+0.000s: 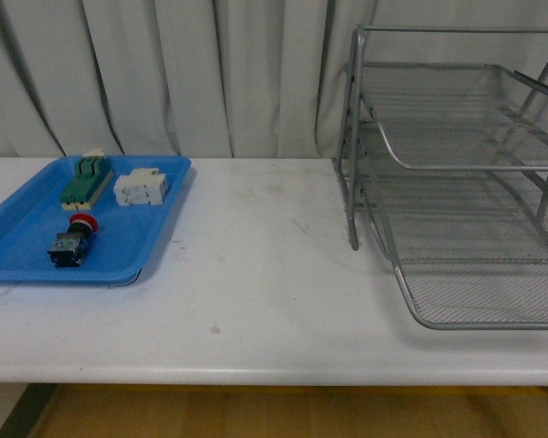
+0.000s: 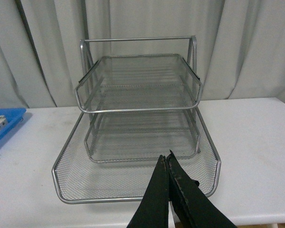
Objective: Place button on rack with both arms
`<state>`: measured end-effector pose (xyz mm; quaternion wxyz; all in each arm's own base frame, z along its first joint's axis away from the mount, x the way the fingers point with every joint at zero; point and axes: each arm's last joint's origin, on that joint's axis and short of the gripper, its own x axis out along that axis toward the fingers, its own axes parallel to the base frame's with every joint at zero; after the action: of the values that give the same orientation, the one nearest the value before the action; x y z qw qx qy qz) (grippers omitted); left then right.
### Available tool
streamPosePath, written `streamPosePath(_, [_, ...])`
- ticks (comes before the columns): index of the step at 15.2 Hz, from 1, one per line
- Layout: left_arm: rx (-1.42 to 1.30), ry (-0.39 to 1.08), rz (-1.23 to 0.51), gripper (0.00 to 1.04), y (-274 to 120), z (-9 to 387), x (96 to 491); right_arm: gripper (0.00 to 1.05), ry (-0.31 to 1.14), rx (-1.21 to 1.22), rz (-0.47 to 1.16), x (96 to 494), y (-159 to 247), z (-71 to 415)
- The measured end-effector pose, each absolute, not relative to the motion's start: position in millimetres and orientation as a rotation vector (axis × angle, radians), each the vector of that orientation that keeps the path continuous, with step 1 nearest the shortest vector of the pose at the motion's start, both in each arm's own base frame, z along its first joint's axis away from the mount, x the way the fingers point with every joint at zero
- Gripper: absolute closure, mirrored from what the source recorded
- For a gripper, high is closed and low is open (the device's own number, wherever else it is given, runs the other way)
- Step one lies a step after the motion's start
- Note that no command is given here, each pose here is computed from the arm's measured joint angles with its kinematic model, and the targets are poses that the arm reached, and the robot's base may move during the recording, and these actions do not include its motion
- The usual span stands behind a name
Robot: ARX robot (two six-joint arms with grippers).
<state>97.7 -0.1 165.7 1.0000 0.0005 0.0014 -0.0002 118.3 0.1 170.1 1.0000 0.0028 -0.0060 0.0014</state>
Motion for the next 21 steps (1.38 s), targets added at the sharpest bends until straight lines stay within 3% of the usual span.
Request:
streamPosePath(8, [0.001, 0.003, 0.000, 0.07, -0.1, 165.7, 97.7, 1.03, -0.013, 0.006, 0.003, 108.6, 0.1, 169.7])
streamPosePath(10, [0.001, 0.003, 0.000, 0.07, -0.1, 165.7, 97.7, 1.03, 0.043, 0.005, 0.002, 100.6, 0.0, 163.1])
streamPosePath(12, [0.001, 0.003, -0.001, 0.07, -0.1, 165.7, 97.7, 1.03, -0.001, 0.003, 0.000, 97.3, 0.0, 166.5])
streamPosePath(13, [0.001, 0.002, 0.000, 0.07, -0.1, 165.7, 97.7, 0.86, -0.004, 0.002, 0.000, 97.3, 0.0, 166.7])
streamPosePath(17, [0.010, 0.040, 0.021, 0.07, -0.3, 164.3, 97.6, 0.39, -0.004, 0.002, 0.000, 97.3, 0.0, 166.7])
streamPosePath(19, [0.213, 0.370, 0.239, 0.07, -4.1, 186.8, 116.1, 0.11, -0.005, 0.002, 0.001, 97.3, 0.0, 166.8])
streamPosePath(20, [0.225, 0.390, 0.279, 0.07, -0.5, 210.6, 138.5, 0.05, -0.003, 0.002, -0.002, 97.3, -0.1, 166.6])
streamPosePath(21, [0.217, 0.397, 0.254, 0.07, -0.6, 220.1, 151.0, 0.07, -0.003, 0.002, -0.001, 97.3, 0.0, 166.6])
